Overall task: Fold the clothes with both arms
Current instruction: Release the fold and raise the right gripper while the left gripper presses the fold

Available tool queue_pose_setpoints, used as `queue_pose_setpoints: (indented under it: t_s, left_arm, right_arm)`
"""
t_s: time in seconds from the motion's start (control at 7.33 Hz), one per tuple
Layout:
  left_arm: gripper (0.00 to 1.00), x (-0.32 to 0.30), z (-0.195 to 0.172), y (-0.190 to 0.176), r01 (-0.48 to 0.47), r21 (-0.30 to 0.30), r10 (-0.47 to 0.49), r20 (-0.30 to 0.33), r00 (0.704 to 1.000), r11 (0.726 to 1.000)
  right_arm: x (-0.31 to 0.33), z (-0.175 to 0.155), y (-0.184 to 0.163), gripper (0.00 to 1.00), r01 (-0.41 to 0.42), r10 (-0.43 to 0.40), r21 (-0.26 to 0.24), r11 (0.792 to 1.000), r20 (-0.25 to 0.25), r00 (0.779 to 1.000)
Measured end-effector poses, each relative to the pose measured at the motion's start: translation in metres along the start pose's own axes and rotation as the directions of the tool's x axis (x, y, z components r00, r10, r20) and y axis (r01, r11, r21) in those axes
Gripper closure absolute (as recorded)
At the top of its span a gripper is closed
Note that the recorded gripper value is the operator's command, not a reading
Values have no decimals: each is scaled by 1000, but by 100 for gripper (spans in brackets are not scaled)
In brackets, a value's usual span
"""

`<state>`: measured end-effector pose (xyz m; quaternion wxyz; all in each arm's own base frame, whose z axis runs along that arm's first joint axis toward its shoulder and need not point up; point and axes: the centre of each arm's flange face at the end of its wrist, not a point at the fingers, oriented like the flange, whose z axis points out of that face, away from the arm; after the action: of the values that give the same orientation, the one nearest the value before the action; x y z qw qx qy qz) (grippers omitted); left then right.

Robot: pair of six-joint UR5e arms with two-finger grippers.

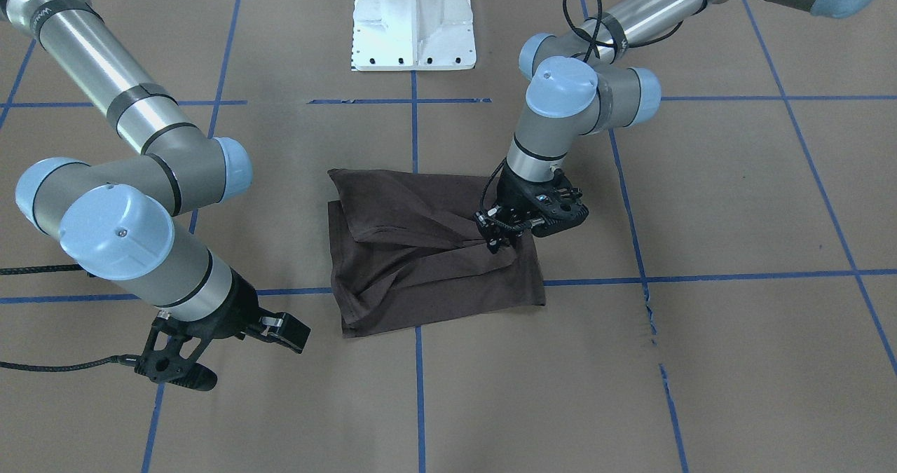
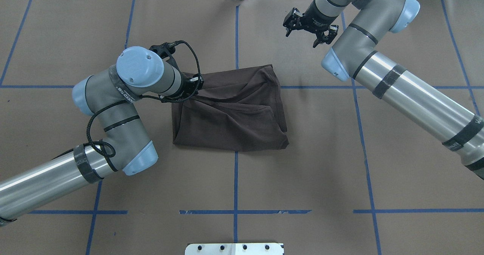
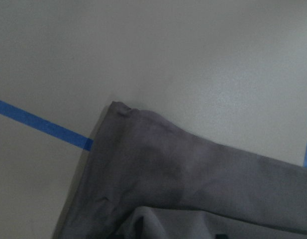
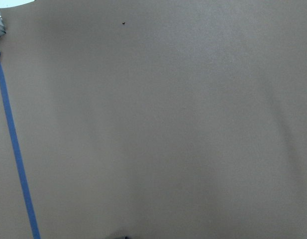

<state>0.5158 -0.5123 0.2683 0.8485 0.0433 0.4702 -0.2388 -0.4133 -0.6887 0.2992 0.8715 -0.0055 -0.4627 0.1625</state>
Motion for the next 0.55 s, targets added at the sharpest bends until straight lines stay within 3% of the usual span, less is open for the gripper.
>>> queue_pose_setpoints:
  t_s: [0.14, 0.55]
  left_arm:
    - [100, 1, -5, 1, -2, 0, 2, 6, 1000, 1000]
    - [100, 2, -8, 2, -1, 0, 1, 14, 1000, 1000]
  right_arm:
    - [0, 0, 0, 0, 0, 0, 0, 1000, 1, 1000]
    - [0, -1, 0, 0, -2, 2, 1, 1000, 1, 1000]
